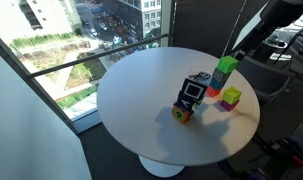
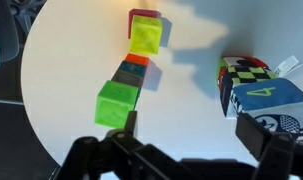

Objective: Put the green block on the yellow block

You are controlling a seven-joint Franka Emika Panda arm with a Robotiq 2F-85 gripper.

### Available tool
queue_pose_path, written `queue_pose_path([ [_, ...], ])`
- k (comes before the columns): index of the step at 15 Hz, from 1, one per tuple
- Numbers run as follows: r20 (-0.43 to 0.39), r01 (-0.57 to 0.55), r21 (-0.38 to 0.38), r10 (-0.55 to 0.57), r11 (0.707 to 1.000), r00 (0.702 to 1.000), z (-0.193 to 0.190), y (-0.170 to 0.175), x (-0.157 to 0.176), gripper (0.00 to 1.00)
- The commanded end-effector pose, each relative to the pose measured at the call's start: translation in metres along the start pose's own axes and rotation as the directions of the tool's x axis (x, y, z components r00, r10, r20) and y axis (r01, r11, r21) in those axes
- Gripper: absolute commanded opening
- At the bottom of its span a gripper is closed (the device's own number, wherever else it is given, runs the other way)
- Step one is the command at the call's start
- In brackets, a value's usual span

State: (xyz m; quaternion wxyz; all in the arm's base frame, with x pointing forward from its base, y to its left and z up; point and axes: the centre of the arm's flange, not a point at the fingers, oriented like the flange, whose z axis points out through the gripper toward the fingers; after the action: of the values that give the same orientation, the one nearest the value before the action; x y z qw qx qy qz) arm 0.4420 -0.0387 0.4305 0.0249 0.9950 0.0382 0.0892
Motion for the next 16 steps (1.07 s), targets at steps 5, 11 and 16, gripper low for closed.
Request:
queue_pose_path([
  [5,-0.003,0.000,0.000,0.000,1.000,1.000,-0.001,0.000,0.001,1.00],
  [11,-0.011,-0.019,-0.011,0.019,1.000,1.000,-0.006,0.000,0.015,1.00],
  [16,0.036,-0.059,-0.029,0.060,0.998,0.998,-0.007,0.008,0.033,1.00],
])
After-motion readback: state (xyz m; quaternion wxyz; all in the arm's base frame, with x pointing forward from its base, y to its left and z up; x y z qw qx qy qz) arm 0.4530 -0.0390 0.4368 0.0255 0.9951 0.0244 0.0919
